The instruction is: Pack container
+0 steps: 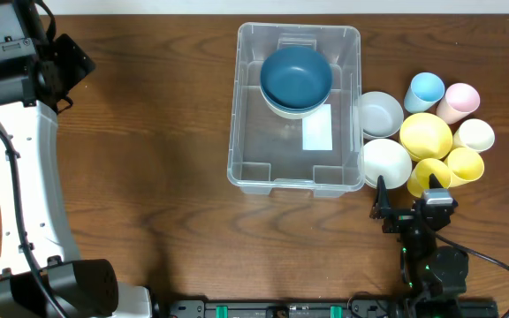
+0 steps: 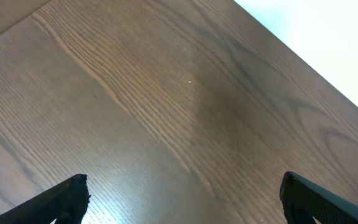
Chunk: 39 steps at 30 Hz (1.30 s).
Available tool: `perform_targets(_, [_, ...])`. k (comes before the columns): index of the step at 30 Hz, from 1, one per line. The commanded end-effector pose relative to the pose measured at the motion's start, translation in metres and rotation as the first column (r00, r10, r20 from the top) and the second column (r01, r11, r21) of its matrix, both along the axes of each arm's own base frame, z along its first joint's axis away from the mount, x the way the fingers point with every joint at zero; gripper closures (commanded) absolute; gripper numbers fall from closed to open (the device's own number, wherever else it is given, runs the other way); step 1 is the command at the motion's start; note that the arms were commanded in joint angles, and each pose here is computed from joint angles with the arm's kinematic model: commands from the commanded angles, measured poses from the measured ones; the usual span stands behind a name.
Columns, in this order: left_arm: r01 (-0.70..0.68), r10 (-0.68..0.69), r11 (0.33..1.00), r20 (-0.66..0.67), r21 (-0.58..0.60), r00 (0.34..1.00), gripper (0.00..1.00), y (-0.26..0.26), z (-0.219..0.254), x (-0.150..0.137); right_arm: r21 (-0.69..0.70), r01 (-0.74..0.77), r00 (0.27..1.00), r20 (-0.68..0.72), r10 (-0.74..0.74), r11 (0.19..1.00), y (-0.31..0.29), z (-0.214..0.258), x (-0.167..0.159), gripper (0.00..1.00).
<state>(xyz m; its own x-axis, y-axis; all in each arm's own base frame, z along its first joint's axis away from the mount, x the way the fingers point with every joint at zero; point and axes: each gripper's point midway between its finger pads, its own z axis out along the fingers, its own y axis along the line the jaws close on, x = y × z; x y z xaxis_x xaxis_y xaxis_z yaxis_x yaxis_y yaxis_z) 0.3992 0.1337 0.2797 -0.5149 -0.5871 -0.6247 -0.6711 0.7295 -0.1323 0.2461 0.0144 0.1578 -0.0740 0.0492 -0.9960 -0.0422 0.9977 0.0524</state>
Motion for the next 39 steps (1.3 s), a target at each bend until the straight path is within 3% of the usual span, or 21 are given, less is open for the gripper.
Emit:
perform_targets(1, [0.0, 0.0, 1.0, 0.001, 0.019, 1.0, 0.02, 0.003, 0.004, -0.002, -0.006, 0.009, 1.0, 0.001, -0.009, 1.0, -0.003, 0.0, 0.0, 0.01])
perform_targets(6, [0.0, 0.0, 1.0, 0.0, 0.018, 1.0, 0.02, 0.003, 0.004, -0.002, 0.069, -0.056, 0.998, 0.029, 0.054, 0.996, 0.009, 0.007, -0.001, 0.01])
perform_targets(11, [0.0, 0.0, 1.0, 0.001, 0.019, 1.0, 0.02, 0.003, 0.004, -0.002, 0.19, -0.235, 0.969, 0.12, 0.215, 0.953, 0.038, 0.033, -0.007, 0.01])
perform_targets(16, [0.0, 0.0, 1.0, 0.001, 0.019, 1.0, 0.02, 0.003, 0.004, -0.002, 0.243, -0.23, 0.964, 0.189, 0.186, 0.943, 0.033, 0.078, -0.016, 0.01])
perform_targets(19, [0.0, 0.0, 1.0, 0.0, 0.018, 1.0, 0.02, 0.003, 0.004, -0.002, 0.264, -0.132, 0.979, 0.189, 0.083, 0.956, 0.015, 0.11, -0.024, 0.01])
perform_targets(24, [0.0, 0.0, 1.0, 0.0, 0.018, 1.0, 0.02, 0.003, 0.004, -0.002, 0.266, 0.107, 0.991, 0.046, -0.124, 0.958, -0.022, 0.139, -0.037, 0.01])
perform_targets(30, [0.0, 0.0, 1.0, 0.0, 0.019, 1.0, 0.02, 0.003, 0.004, -0.002, 0.1, 0.3, 0.929, -0.256, -0.267, 0.949, -0.047, 0.137, -0.038, 0.01])
perform_targets(34, [0.0, 0.0, 1.0, 0.0, 0.018, 1.0, 0.02, 0.003, 0.004, -0.002, 0.024, 0.326, 0.865, -0.41, -0.288, 0.945, -0.049, 0.13, -0.025, 0.01])
perform_targets(39, [0.0, 0.0, 1.0, 0.001, 0.019, 1.0, 0.02, 0.003, 0.004, -0.002, 0.026, 0.248, 0.815, -0.547, -0.193, 0.968, -0.03, 0.108, -0.003, 0.01])
